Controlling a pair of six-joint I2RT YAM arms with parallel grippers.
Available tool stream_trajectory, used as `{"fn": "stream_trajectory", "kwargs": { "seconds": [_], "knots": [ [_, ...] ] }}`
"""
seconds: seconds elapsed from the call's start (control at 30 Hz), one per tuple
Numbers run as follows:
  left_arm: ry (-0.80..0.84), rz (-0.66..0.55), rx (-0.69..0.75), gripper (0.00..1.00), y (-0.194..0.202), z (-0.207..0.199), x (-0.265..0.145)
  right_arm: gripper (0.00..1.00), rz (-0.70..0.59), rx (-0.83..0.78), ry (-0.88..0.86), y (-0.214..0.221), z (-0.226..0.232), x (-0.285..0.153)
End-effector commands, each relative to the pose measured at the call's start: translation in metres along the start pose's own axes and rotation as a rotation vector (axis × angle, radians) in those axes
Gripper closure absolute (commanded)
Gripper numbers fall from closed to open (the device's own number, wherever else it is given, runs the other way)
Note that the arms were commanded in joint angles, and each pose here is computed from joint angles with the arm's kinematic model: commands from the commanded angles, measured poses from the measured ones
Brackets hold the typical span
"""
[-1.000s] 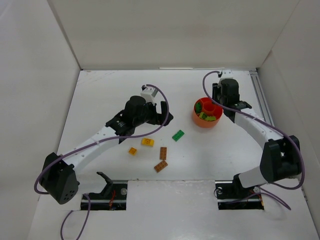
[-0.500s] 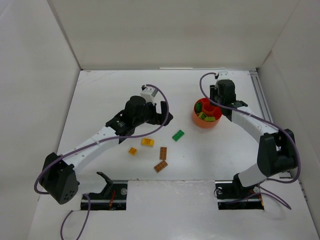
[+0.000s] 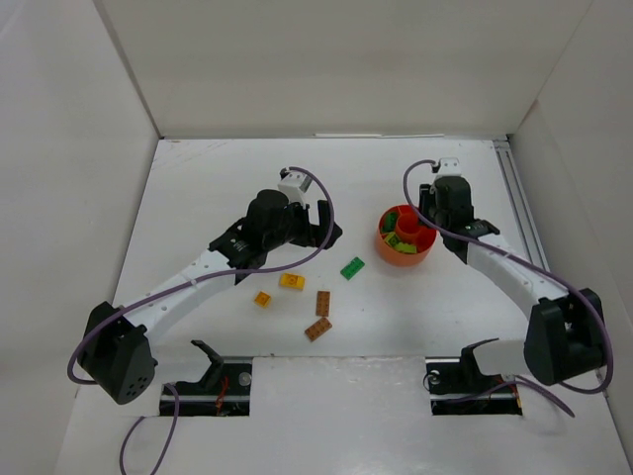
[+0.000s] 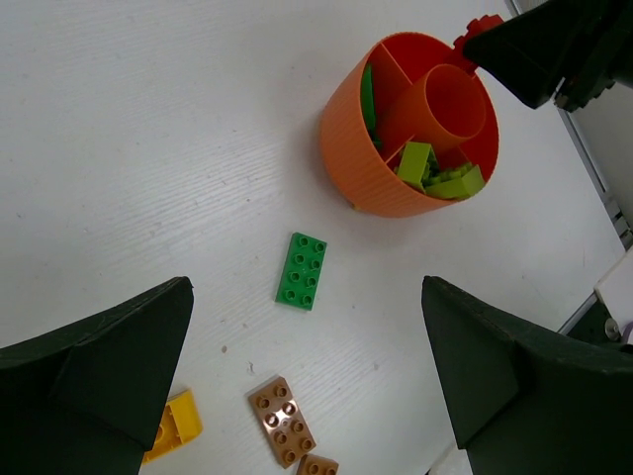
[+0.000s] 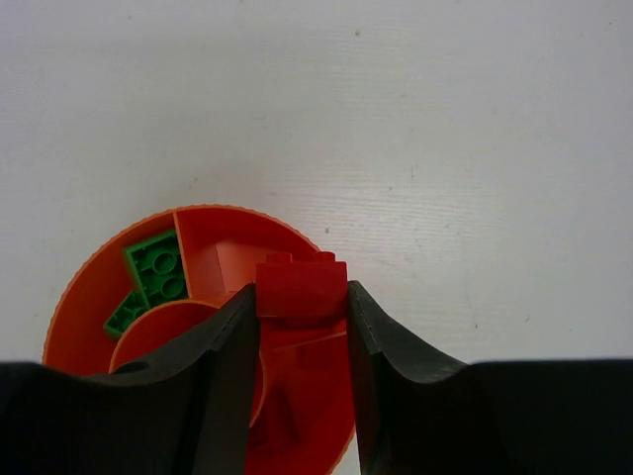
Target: Sort the legos into containers by color
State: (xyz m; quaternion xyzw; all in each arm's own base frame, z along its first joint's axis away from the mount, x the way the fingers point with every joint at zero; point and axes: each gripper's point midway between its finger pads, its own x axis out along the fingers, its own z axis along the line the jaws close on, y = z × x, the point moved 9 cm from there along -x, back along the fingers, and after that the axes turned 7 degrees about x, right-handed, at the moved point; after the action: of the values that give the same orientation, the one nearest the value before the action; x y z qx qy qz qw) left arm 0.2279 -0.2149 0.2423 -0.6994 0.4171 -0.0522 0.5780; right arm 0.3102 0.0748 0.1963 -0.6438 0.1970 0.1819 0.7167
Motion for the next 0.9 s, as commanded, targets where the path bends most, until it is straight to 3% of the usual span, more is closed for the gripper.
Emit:
{"fn": "stream_trajectory", "kwargs": {
  "seconds": [0.0,0.37,0.87],
  "knots": [
    [0.004,-0.046,-0.005,0.0,-0.008,-0.001,-0.006,0.82,-0.023,0.037,-0.029,-0.001,0.008,-0.02],
    [-0.007,-0.061,0.005,0.0,-0.012,-0.001,-0.004,0.82,0.03,-0.001,-0.05,0.009,0.011,-0.044],
    [0.017,-0.081,0.069,0.0,-0.038,0.01,0.004,0.82,-0.023,-0.02,-0.131,0.005,0.024,-0.082]
  ]
}}
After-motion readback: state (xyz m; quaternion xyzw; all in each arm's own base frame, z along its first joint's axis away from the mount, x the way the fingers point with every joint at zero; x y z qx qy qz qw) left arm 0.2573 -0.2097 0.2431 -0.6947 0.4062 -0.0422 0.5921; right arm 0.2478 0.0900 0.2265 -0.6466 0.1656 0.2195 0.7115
